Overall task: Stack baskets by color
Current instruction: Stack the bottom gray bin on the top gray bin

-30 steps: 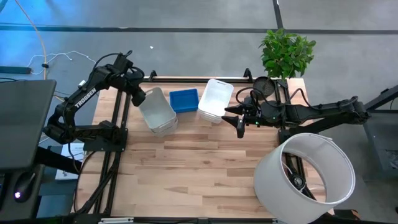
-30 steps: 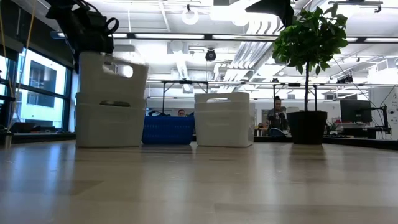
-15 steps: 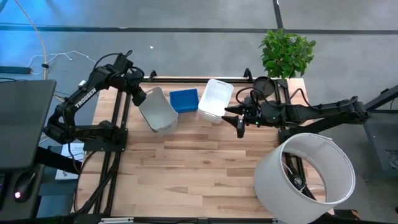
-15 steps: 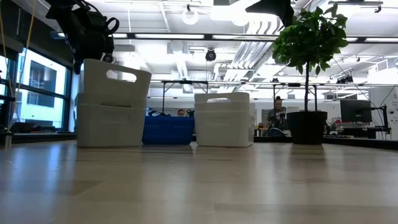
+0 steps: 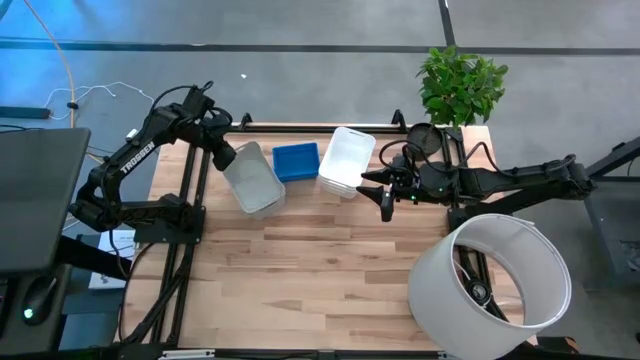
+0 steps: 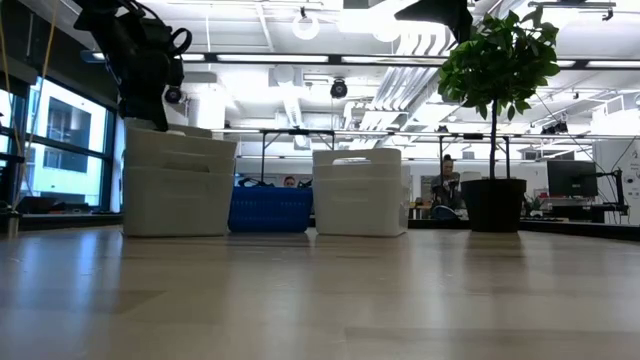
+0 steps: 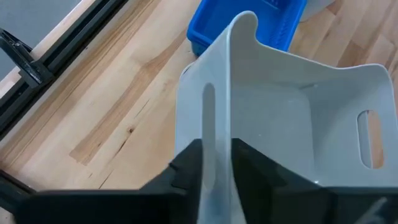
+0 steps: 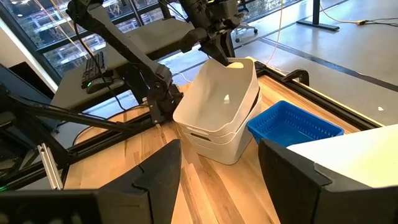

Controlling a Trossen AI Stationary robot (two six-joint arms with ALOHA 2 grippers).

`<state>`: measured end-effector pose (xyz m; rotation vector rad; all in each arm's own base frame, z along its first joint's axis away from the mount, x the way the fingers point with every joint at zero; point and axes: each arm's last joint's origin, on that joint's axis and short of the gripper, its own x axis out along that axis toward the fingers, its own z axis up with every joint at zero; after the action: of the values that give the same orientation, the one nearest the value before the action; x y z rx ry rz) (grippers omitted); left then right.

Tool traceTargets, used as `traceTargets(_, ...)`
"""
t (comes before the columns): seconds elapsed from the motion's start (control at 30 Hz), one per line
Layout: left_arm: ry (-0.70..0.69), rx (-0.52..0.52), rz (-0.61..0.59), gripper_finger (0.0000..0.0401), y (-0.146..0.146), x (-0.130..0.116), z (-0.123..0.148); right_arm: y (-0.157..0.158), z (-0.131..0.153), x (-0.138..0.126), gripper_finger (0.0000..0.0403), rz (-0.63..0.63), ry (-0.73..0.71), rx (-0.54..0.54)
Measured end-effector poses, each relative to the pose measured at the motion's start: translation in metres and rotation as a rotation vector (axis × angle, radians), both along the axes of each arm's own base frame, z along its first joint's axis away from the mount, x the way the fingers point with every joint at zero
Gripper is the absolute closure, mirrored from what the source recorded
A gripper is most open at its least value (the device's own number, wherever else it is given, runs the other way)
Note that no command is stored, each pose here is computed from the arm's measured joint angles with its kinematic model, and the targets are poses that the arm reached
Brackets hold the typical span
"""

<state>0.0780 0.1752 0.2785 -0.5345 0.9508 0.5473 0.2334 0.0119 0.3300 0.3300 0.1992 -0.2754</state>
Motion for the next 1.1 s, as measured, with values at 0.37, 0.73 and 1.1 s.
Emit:
traceTargets(0.37,-0.080,0.038,-0.026,0.0211,0.000,0.002,0.019,0.000,0.000,0.000,0.0201,0.000,0.000,0.000)
traceTargets(0.73,-0.237,0.093,-0.024,0.0208,-0.034,0.009,0.067,0.000,0.000,0.000,0.0201,0.000,0.000,0.000)
traceTargets(1.1,-0.182,0.122,-0.076,0.0212,-0.116,0.041,0.080,0.000,0.000,0.000,0.0201,0.000,0.001,-0.001)
